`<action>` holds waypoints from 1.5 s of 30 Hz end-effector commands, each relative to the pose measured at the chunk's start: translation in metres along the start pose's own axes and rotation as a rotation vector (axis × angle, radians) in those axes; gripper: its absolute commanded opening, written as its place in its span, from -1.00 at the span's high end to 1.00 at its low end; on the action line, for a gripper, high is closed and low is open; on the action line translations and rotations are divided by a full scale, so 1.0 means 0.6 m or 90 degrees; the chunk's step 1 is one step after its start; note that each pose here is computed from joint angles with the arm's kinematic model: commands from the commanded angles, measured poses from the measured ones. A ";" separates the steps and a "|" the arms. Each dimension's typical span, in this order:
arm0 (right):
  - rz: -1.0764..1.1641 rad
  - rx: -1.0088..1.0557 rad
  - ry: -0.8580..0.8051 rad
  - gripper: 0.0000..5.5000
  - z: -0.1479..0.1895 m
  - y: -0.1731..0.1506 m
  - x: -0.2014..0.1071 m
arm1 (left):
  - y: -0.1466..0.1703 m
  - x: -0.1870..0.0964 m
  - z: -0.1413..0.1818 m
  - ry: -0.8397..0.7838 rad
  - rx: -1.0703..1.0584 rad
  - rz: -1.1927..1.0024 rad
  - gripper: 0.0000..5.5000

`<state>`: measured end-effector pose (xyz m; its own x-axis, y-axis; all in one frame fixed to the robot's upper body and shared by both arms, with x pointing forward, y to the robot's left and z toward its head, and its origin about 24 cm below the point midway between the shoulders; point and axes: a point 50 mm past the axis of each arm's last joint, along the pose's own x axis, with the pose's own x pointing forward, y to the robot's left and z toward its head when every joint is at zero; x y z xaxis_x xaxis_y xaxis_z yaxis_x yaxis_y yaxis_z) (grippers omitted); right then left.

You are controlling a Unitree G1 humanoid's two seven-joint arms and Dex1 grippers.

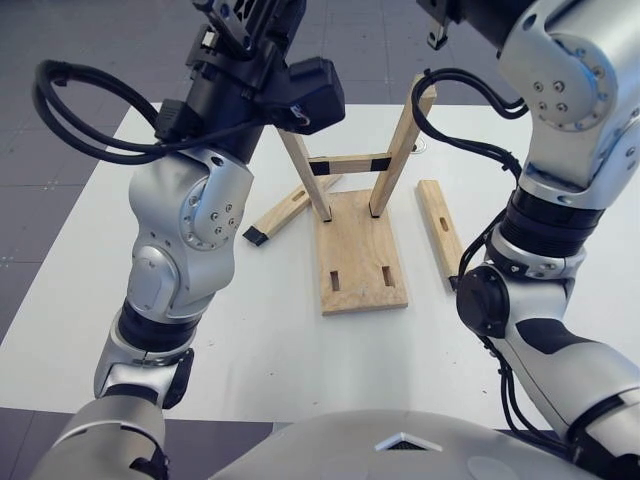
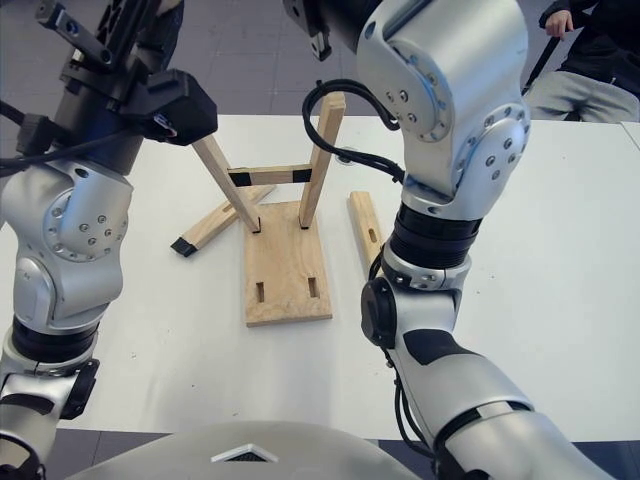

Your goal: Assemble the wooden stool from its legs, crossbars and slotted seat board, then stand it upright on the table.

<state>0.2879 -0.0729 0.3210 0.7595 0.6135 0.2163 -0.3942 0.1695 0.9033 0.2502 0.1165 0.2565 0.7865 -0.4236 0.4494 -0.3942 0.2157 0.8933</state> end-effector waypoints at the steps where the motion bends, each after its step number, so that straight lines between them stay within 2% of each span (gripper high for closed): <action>1: -0.022 0.008 -0.026 0.85 0.014 -0.009 -0.001 | 0.001 0.001 0.009 -0.026 0.036 0.022 0.84; 3: -0.022 0.006 -0.027 0.85 0.015 -0.010 0.000 | -0.002 0.003 0.001 -0.021 0.021 0.006 0.84; 4: -0.022 0.004 -0.028 0.85 0.016 -0.010 0.000 | -0.003 0.003 -0.002 -0.018 -0.006 -0.005 0.71; 10: -0.027 -0.004 -0.035 0.85 0.019 -0.013 0.000 | 0.008 0.006 -0.013 -0.009 0.021 0.016 0.37; 12: -0.020 -0.026 -0.049 0.85 0.025 -0.012 -0.001 | 0.011 0.006 -0.023 0.013 0.002 0.013 0.37; 17: 0.021 -0.179 -0.151 0.85 0.084 0.014 -0.003 | 0.030 0.005 -0.052 0.098 -0.114 0.059 0.36; 20: 0.022 -0.299 -0.235 0.85 0.131 0.033 -0.014 | 0.047 0.007 -0.059 0.122 -0.162 0.088 0.36; 22: -0.015 -0.516 -0.340 0.85 0.185 0.062 -0.038 | 0.057 0.006 -0.063 0.143 -0.208 0.112 0.36; 23: -0.050 -0.639 -0.369 0.85 0.209 0.081 -0.054 | 0.061 0.002 -0.068 0.164 -0.239 0.126 0.36; 25: -0.137 -0.787 -0.379 0.85 0.236 0.096 -0.078 | 0.059 -0.005 -0.081 0.206 -0.317 0.150 0.36; 29: -0.254 -0.962 -0.264 0.86 0.122 -0.102 -0.122 | 0.055 -0.022 -0.097 0.266 -0.424 0.187 0.36; 33: -0.279 -0.928 -0.135 0.86 0.047 -0.216 -0.162 | 0.037 -0.034 -0.110 0.311 -0.484 0.194 0.36; 38: -0.257 -0.854 -0.021 0.86 0.003 -0.279 -0.197 | -0.010 -0.070 -0.138 0.412 -0.585 0.212 0.36; 45: -0.233 -0.771 0.029 0.86 -0.017 -0.319 -0.224 | -0.056 -0.107 -0.151 0.481 -0.630 0.197 0.36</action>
<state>0.2584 -0.1747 0.1254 0.9113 0.4117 0.0093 -0.4102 0.9095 -0.0677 0.2559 0.2161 0.2042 0.9226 0.2893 0.2551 -0.3477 0.9100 0.2259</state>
